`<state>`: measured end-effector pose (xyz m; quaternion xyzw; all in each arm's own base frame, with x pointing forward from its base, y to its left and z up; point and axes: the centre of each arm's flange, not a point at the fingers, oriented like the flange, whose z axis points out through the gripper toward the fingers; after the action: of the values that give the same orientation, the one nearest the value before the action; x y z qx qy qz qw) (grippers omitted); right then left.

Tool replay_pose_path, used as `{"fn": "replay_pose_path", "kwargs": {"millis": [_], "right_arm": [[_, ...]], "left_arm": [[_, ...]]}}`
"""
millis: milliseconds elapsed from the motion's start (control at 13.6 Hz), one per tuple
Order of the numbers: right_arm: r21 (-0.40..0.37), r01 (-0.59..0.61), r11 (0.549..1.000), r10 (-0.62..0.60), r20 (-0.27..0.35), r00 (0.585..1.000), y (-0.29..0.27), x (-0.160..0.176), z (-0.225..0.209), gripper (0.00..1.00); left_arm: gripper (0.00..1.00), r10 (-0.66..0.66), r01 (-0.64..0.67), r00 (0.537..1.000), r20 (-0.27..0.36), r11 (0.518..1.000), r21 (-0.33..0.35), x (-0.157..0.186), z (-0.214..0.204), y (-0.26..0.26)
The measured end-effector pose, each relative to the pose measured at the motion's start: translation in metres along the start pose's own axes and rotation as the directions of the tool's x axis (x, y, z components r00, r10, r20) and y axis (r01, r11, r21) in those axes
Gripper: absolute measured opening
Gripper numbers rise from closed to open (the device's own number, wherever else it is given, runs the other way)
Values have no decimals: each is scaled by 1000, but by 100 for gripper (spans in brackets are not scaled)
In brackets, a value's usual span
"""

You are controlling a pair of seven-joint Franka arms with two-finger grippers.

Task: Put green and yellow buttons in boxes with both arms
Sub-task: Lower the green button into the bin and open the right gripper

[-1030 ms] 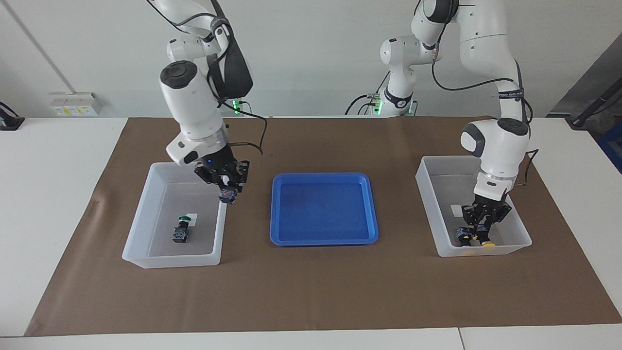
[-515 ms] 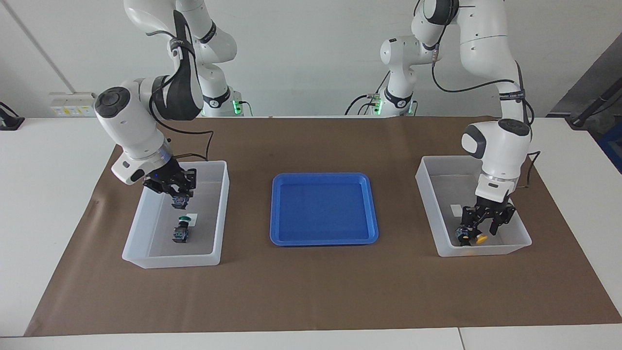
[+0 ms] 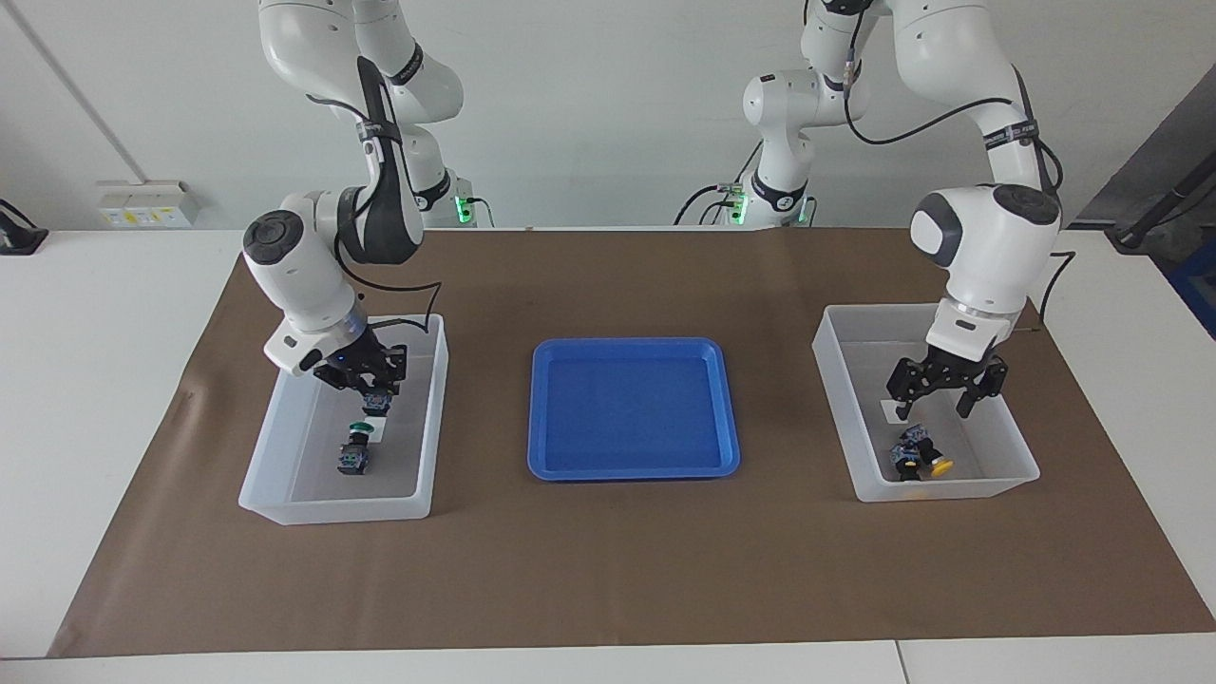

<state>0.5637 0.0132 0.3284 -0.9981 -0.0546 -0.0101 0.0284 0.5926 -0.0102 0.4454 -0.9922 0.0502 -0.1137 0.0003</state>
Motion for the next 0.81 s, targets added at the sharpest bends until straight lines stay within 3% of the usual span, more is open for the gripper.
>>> {"fn": "replay_pose_path", "kwargs": {"millis": [147,294,515,810], "right_arm": [[0,-1,1000,1,2,1000,0,-2,5,47],[-1,-1,1000,1,-1,1000,0,-1,5,67],[-3,-11,1000,11,-46,999,0,9,-15,99],[13,-137,990,138,-103,985,-5,26,-76,100]], "left_arm": [[100,21,-21,999,36,1000,-8,-10,-34,13],[100,43,-42,998,49,999,-14,-21,-68,26],[100,74,-74,997,19,997,-17,-23,-106,44],[100,87,-87,996,1,996,-16,8,-147,49]]}}
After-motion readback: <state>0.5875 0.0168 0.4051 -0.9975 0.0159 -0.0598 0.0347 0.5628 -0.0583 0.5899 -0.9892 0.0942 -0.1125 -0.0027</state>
